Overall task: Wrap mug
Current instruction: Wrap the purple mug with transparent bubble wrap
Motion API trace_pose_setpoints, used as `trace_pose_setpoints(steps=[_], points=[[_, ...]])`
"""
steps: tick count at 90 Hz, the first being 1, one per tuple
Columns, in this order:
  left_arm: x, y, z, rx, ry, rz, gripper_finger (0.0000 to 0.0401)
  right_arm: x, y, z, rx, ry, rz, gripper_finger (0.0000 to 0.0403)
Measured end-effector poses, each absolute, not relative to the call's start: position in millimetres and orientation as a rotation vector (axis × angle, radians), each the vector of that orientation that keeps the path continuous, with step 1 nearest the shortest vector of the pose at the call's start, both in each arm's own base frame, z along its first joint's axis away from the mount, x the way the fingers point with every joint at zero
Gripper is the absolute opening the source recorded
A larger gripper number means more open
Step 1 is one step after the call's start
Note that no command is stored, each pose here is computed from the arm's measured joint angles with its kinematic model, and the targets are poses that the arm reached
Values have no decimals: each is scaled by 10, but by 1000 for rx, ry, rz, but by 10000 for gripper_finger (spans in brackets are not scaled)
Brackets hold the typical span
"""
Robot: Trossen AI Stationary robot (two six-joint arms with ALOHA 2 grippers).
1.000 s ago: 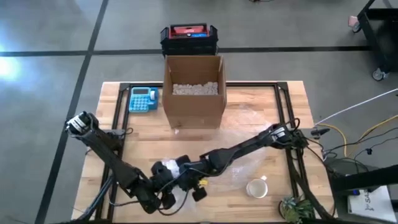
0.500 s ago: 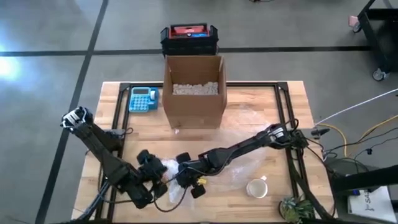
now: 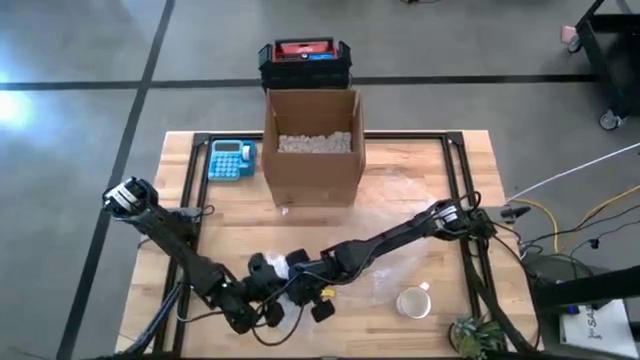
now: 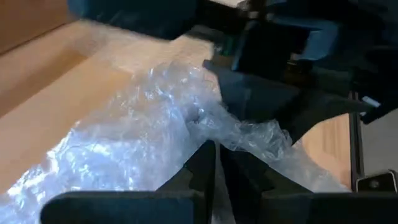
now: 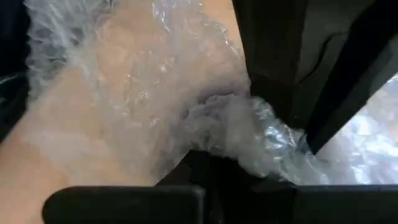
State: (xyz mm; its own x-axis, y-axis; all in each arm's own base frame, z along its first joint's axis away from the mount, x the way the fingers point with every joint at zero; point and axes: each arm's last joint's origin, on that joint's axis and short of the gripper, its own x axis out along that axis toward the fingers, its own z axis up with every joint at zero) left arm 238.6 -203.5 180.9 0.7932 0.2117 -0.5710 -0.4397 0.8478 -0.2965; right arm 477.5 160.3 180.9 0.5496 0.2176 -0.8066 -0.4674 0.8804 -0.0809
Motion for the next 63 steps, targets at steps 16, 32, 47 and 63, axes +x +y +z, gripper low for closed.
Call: trace_pose_setpoints(steps=[16, 32, 47, 63], points=[[2383, -2027, 1813, -432, 542, 378, 20, 4735, 1582, 2162, -333, 914, 422, 2], [2391, -2034, 1823, -428, 541, 375, 20, 4748, 1533, 2467, -341, 864, 399, 2], [2393, -2037, 1825, -432, 539, 373, 20, 4734, 1559, 2289, -373, 904, 447, 2], [2383, -2030, 1865, -434, 535, 361, 20, 4809, 1565, 1874, -373, 953, 455, 2]])
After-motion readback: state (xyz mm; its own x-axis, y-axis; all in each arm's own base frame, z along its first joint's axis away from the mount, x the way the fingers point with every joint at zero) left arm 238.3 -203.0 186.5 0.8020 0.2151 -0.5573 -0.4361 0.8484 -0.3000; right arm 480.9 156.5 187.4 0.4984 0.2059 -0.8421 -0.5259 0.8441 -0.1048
